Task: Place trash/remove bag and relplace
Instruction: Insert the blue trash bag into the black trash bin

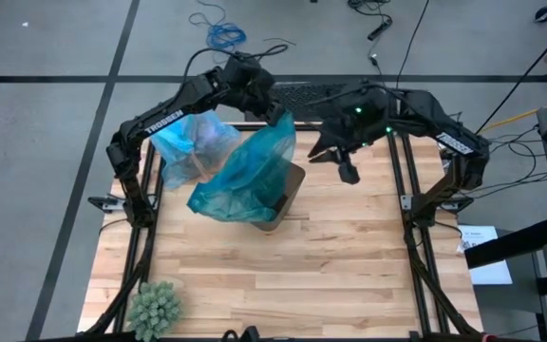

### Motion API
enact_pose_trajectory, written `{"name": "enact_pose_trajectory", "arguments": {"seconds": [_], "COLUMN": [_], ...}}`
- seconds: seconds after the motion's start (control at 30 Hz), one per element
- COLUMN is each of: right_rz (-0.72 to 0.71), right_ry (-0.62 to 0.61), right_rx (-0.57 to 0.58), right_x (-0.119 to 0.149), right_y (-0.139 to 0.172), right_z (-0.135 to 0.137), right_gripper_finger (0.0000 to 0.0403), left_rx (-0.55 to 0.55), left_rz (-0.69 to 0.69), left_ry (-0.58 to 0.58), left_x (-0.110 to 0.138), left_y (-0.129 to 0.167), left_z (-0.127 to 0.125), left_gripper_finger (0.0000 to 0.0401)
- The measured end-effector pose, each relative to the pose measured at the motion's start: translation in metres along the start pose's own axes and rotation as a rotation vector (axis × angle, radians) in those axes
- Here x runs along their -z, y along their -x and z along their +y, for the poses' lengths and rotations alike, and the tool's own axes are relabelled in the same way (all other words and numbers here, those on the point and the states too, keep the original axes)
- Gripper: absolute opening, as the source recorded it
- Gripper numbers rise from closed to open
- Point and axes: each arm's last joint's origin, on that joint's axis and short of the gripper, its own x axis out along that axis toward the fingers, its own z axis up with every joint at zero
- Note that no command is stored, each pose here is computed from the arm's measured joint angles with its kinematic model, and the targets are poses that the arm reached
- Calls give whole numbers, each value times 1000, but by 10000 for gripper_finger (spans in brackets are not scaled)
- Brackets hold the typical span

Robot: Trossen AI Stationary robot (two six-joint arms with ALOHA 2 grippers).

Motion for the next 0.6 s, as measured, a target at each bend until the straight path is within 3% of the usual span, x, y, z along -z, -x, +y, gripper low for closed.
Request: {"name": "enact_pose_trajectory", "arguments": {"seconds": [0.07, 0.2, 0.37, 0.6], "right_rz": [91, 128, 12, -137], "right_ry": [-10, -31, 20, 55], "right_rx": [18, -51, -121, -34], "right_x": [11, 21, 16, 23], "right_y": [2, -15, -64, -126], "right_z": [-6, -11, 9, 35], "right_gripper_finger": [19, 13, 4, 0], "left_rx": [0, 0, 38, 52], "left_rz": [-2, -14, -3, 1], "left_ry": [4, 8, 15, -1], "left_x": [-1, -4, -5, -6], "left_y": [1, 3, 5, 7], "left_z": [3, 8, 12, 17], "left_gripper_finger": [183, 183, 183, 183]}}
